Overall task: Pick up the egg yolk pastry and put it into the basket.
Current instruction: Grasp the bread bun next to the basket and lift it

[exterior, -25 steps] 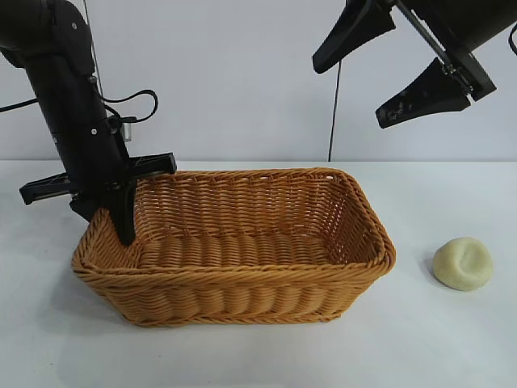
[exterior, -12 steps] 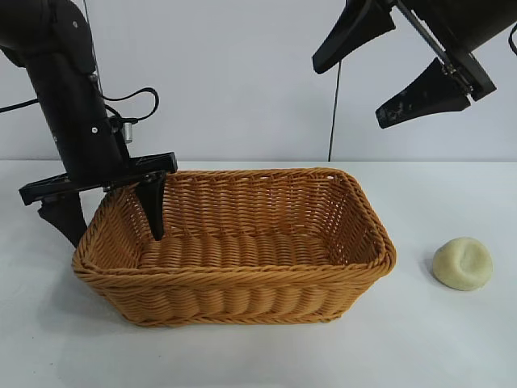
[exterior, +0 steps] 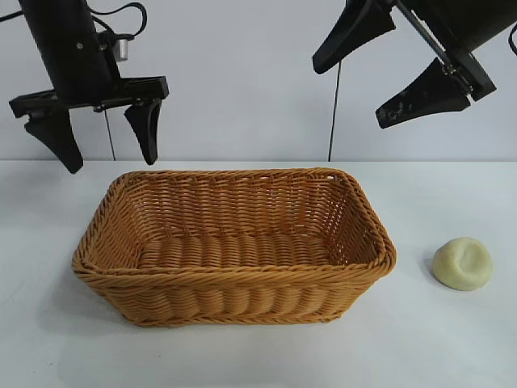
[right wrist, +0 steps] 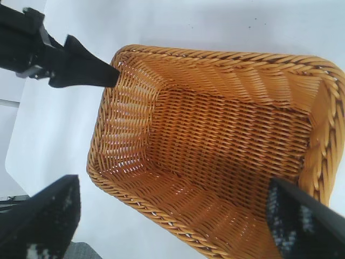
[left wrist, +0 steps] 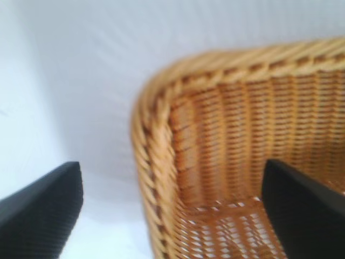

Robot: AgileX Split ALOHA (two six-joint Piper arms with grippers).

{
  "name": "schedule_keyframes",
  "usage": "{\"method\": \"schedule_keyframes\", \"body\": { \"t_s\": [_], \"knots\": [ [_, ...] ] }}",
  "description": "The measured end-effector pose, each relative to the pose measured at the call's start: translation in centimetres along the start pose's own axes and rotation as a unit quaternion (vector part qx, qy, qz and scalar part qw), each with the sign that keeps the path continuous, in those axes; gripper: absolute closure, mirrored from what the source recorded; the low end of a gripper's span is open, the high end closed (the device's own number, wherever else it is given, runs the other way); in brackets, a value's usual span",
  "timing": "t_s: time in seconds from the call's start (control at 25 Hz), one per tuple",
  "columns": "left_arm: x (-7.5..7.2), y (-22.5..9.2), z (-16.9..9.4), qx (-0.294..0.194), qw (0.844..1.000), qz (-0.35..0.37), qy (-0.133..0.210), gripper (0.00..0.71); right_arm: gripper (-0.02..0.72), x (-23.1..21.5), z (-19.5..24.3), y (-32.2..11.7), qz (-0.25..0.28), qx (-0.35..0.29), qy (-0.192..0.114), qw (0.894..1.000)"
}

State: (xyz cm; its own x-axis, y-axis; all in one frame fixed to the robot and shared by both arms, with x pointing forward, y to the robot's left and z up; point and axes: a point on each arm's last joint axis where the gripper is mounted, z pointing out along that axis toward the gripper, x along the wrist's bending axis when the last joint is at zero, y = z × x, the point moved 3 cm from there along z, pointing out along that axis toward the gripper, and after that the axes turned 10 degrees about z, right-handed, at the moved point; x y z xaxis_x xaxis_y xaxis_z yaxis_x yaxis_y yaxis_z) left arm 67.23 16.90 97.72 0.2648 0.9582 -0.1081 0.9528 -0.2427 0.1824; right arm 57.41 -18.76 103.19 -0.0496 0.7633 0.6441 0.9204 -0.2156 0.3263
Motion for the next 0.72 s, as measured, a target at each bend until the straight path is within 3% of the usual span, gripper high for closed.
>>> {"method": "schedule_keyframes", "body": {
  "t_s": [0.28, 0.52, 0.56, 0.6, 0.72],
  "knots": [
    [2.3, 0.7, -1.3, -0.021, 1.000, -0.004, 0.016, 0.016, 0.062, -0.1, 0.0, 0.0, -0.002, 0.001, -0.002, 1.000],
    [7.6, 0.3, -1.9, -0.025, 0.998, -0.048, 0.029, 0.016, 0.062, -0.1, 0.0, 0.0, -0.002, 0.001, -0.002, 1.000],
    [7.6, 0.3, -1.9, -0.025, 0.998, -0.048, 0.029, 0.016, 0.062, -0.1, 0.0, 0.0, -0.002, 0.001, -0.002, 1.000],
    [9.5, 0.0, -2.3, -0.027, 0.997, -0.068, 0.034, 0.016, 0.062, -0.1, 0.0, 0.0, -0.002, 0.002, -0.002, 1.000],
    [11.1, -0.9, -2.8, -0.024, 0.995, -0.083, 0.040, 0.016, 0.062, -0.1, 0.0, 0.0, -0.002, 0.002, -0.002, 1.000]
  ]
}}
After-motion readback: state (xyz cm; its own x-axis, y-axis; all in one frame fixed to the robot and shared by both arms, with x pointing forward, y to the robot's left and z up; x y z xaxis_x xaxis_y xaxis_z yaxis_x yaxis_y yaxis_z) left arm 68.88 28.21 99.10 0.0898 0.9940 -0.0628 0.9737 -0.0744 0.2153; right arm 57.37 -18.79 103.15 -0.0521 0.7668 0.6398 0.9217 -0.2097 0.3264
